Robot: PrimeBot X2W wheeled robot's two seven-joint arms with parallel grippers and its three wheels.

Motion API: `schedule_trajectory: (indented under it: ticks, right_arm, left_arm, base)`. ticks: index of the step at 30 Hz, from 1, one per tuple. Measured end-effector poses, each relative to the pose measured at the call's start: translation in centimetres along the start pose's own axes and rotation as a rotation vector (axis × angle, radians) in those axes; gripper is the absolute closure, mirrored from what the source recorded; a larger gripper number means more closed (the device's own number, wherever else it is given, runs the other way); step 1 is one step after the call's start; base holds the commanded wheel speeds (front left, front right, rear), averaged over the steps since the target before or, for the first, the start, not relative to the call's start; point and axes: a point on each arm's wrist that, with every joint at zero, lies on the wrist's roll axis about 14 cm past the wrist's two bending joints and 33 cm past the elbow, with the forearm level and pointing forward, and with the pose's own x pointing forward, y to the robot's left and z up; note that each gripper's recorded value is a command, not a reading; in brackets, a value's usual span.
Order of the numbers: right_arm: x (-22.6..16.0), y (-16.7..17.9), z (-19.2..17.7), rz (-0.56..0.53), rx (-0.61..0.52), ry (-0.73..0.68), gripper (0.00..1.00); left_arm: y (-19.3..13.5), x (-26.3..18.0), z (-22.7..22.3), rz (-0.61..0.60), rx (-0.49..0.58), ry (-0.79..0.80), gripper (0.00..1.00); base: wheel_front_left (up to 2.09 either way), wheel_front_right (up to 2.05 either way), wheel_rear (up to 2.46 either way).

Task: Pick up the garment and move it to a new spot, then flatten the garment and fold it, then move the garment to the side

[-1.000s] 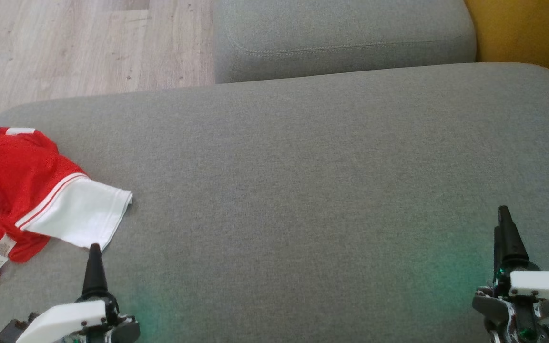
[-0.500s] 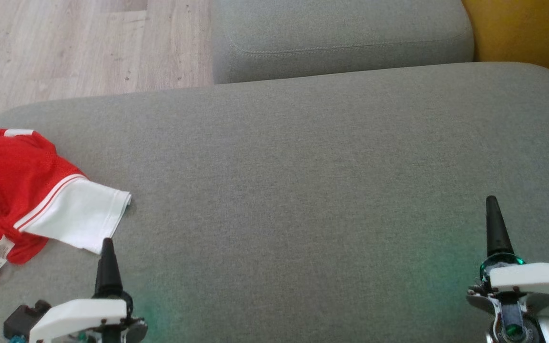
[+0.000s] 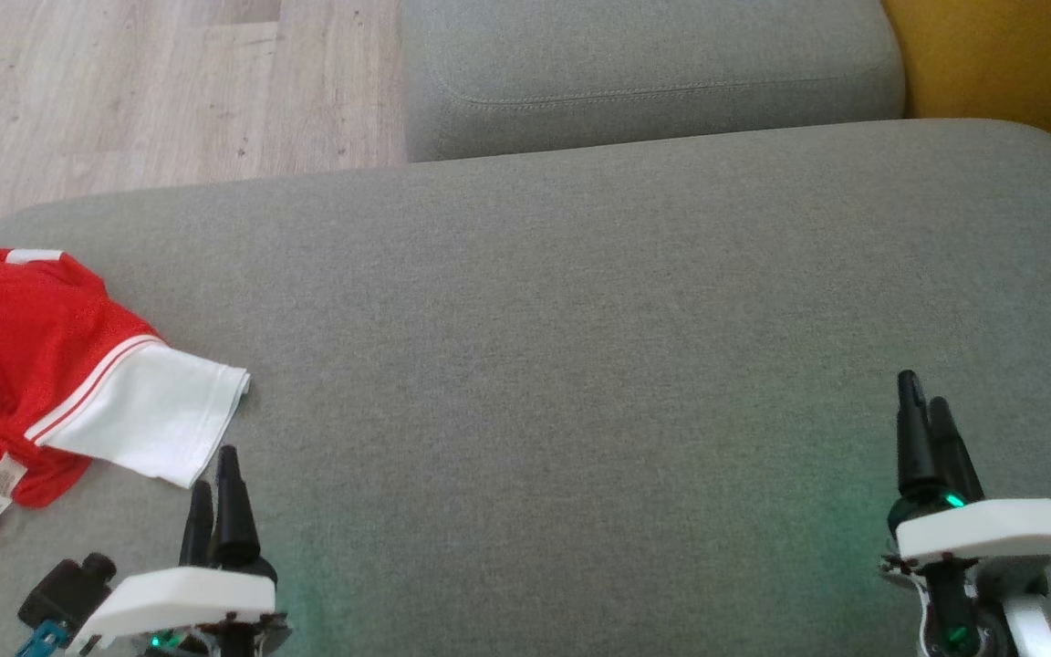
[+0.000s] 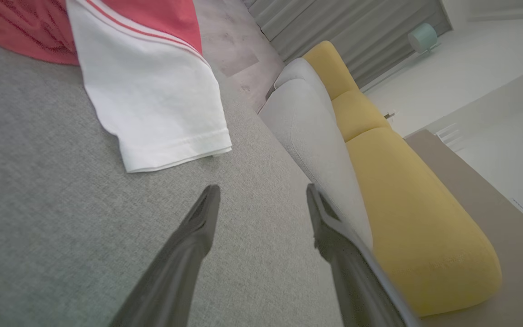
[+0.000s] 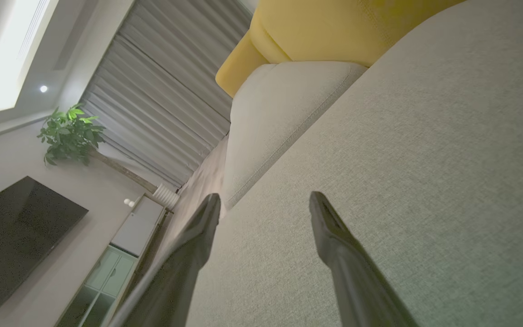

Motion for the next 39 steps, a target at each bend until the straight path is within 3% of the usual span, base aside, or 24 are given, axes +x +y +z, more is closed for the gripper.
schedule_trajectory:
  ticks: [24,39]
  right_arm:
    - [-0.1,1.7,-1.6,0.075,-0.348,0.028,0.0]
    - [-0.1,2.5,-2.1,0.121,-0.525,0.022,0.0]
  left_arm:
    - [-0.9,0.0,-1.3,-0.052,0.392,0.034,0.0]
    - [-0.4,-0.1,-1.5,-0.048,0.579,0.03,0.0]
  base:
    - [0.0,0.0,0.0]
    - [0.0,0.0,0.0]
